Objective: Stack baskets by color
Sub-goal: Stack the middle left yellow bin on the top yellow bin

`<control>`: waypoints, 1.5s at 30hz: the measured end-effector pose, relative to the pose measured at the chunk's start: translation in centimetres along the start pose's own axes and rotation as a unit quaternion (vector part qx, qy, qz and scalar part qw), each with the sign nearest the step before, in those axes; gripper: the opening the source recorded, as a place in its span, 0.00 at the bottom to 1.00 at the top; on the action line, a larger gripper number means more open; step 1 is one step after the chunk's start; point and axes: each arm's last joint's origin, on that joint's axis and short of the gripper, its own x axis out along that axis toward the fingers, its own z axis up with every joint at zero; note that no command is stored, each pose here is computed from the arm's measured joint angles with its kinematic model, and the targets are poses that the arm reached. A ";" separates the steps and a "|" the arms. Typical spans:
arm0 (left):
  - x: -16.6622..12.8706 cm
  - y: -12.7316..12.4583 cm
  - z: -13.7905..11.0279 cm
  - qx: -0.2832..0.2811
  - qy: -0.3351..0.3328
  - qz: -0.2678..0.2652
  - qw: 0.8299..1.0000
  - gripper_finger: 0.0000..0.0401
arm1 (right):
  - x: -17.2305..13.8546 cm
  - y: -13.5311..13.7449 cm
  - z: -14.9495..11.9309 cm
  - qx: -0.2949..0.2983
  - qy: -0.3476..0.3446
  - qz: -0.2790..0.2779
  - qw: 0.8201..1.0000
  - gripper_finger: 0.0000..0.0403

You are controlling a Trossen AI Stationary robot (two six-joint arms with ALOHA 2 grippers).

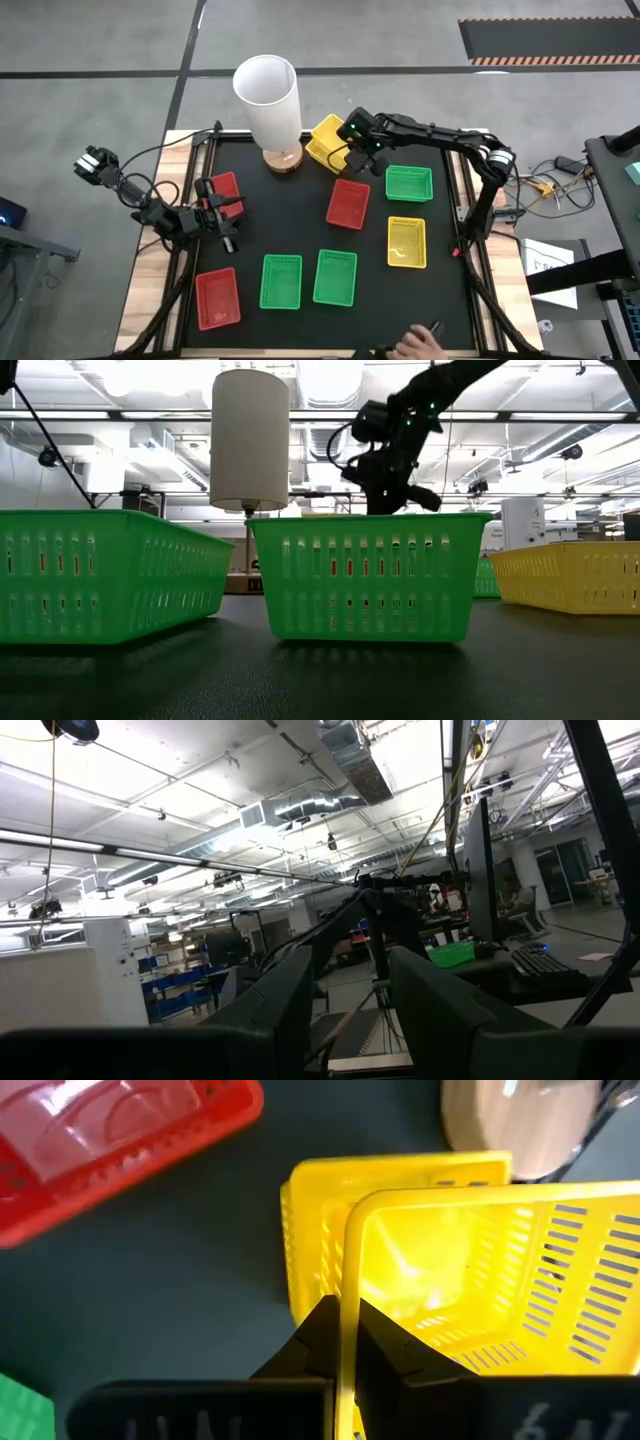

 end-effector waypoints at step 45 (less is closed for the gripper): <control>0.0 0.0 0.0 0.001 0.000 0.000 1.000 0.30 | 3.8 0.0 -0.5 0.033 0.005 0.017 0.999 0.28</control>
